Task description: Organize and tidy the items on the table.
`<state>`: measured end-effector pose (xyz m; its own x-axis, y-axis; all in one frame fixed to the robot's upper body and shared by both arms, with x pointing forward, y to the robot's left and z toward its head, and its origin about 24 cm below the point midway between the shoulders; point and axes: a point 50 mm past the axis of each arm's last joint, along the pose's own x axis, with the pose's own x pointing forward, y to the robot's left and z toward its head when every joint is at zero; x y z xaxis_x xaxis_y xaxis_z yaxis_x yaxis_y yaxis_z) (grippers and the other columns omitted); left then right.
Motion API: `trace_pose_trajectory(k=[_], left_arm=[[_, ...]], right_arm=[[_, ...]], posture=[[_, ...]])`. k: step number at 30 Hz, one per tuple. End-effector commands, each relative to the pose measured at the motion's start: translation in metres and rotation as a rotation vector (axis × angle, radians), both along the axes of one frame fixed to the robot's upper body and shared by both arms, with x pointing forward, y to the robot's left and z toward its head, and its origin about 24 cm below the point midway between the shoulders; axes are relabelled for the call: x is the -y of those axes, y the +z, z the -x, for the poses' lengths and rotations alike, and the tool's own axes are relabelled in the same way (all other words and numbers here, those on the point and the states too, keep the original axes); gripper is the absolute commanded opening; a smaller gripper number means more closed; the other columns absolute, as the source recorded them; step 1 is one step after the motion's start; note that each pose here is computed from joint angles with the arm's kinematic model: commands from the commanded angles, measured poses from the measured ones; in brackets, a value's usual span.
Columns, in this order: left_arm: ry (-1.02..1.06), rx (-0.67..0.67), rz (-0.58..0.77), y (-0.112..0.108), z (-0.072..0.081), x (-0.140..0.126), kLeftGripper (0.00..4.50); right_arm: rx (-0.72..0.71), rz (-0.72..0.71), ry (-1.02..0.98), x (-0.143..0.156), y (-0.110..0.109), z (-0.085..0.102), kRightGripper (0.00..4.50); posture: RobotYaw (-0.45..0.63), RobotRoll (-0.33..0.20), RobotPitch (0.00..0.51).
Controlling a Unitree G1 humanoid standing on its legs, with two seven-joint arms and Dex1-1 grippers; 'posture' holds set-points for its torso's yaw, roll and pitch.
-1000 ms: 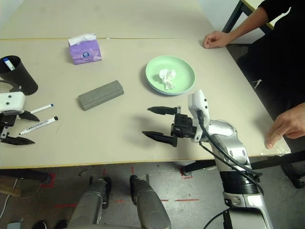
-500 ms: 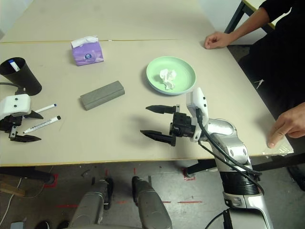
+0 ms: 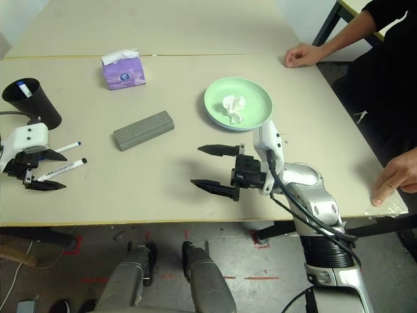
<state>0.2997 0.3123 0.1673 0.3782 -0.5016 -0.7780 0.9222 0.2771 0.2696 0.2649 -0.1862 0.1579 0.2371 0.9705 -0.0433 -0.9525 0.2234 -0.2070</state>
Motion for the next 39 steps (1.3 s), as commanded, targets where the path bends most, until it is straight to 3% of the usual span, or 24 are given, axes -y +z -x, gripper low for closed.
trace_pose_trajectory(k=[1, 7, 12, 16, 23, 28, 39], left_arm=[[-0.001, -0.047, -0.011, -0.014, 0.001, 0.002, 2.26], [0.001, -0.037, 0.0, -0.012, 0.001, 0.002, 0.29], [0.007, -0.041, 0.006, -0.011, 0.003, 0.001, 0.27], [-0.002, -0.082, 0.107, -0.001, 0.009, 0.002, 0.27], [0.051, -0.094, 0.427, 0.053, 0.019, 0.004, 0.27], [0.126, 0.053, 0.658, 0.091, 0.018, 0.0, 0.27], [0.286, 0.449, 0.897, 0.137, 0.022, -0.021, 0.27]], right_arm=[[-0.009, 0.003, 0.01, -0.001, 0.0, 0.003, 4.5], [0.003, 0.002, 0.01, -0.001, 0.004, 0.001, 4.5], [0.011, 0.001, 0.005, -0.001, 0.007, -0.003, 4.5], [0.004, -0.003, -0.001, 0.0, 0.005, -0.003, 4.5], [-0.024, -0.011, 0.017, 0.0, 0.004, -0.003, 4.5], [-0.023, -0.118, -0.065, 0.001, 0.016, -0.013, 4.5], [-0.012, -0.198, -0.272, 0.002, 0.019, -0.022, 4.5]], posture=[[-0.1, 0.0, 0.245], [-0.1, 0.0, 0.236], [-0.09, 0.0, 0.234], [-0.08, 0.0, 0.236], [-0.06, 0.0, 0.236], [-0.04, 0.0, 0.235], [-0.01, 0.0, 0.236]])
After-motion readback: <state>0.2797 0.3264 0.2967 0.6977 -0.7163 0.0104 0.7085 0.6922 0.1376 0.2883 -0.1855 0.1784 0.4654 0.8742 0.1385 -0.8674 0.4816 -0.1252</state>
